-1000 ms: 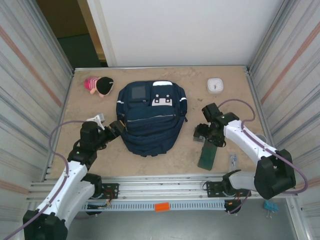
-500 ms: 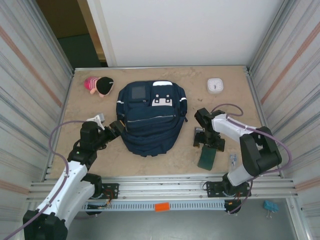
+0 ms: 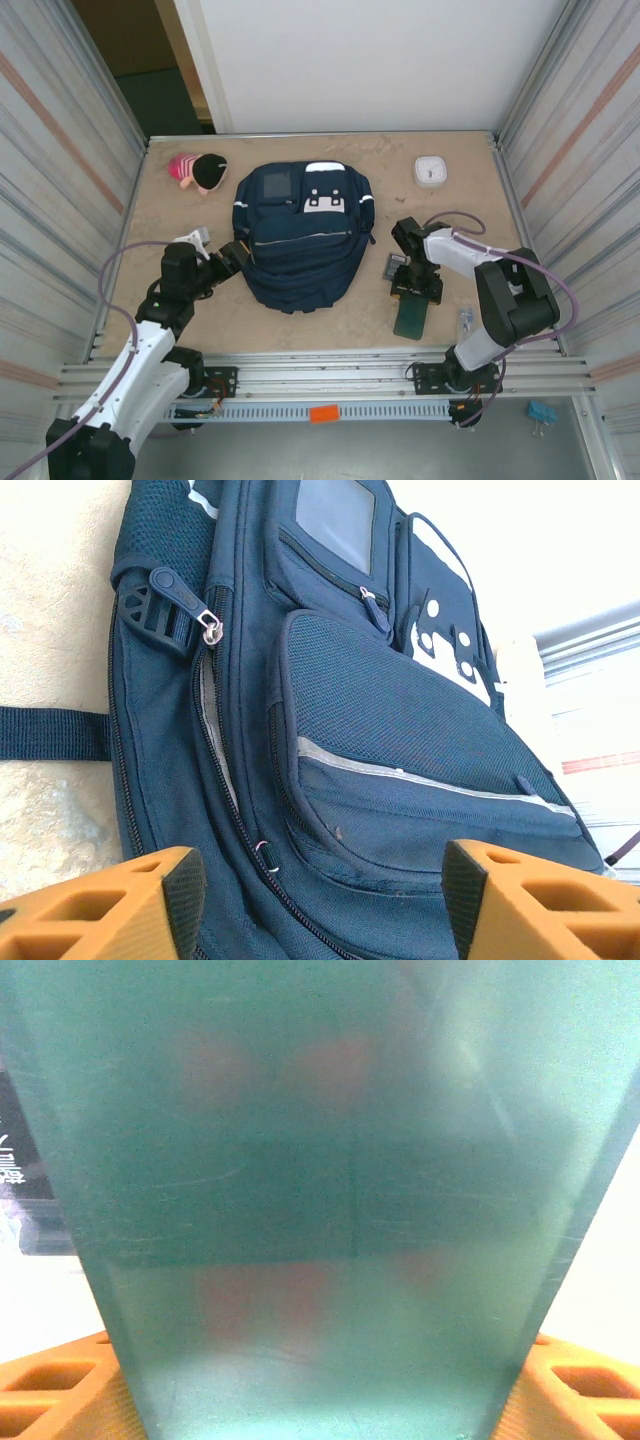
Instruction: Pack books, pencil case, and school supplies into a backpack
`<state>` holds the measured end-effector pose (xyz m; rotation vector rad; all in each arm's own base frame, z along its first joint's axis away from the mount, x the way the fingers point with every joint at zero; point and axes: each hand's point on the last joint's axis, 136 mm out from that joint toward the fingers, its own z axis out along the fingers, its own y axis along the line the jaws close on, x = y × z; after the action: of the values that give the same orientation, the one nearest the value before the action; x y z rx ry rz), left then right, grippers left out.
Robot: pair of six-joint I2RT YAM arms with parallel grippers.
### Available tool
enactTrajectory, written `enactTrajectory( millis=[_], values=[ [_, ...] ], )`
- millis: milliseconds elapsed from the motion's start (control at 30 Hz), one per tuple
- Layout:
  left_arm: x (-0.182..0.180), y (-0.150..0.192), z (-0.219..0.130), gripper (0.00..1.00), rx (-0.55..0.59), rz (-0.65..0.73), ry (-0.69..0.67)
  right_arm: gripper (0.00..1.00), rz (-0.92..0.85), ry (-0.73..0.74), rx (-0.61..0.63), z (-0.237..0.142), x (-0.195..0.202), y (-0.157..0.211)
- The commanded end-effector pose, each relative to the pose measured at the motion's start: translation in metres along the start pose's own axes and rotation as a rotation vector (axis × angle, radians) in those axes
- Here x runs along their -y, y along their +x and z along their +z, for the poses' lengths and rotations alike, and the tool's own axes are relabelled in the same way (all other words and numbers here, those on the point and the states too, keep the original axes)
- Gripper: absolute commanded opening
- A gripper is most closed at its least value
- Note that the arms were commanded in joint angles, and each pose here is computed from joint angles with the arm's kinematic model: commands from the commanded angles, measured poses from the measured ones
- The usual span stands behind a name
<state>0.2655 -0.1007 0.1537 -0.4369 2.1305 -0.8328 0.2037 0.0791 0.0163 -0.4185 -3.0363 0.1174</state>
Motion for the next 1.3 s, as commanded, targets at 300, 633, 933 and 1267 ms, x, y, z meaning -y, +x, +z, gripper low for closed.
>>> enactTrajectory(
  millis=[300,633,933,1267],
  values=[
    [0.057,-0.013,-0.006,0.66,0.011,0.312,0.117,0.62,0.02,-0.212,0.24,-0.073,-0.01,-0.012],
    [0.111,0.049,0.025,0.71,-0.223,1.191,0.28,0.58,-0.077,-0.77,0.584,-0.175,-0.059,-0.015],
    [0.118,0.064,0.077,0.79,-0.331,1.258,0.256,0.57,-0.104,-0.836,0.607,-0.177,-0.061,-0.005],
    [0.087,0.059,0.13,0.79,-0.379,1.333,0.074,0.56,-0.119,-0.827,0.607,-0.17,-0.059,-0.002]
  ],
)
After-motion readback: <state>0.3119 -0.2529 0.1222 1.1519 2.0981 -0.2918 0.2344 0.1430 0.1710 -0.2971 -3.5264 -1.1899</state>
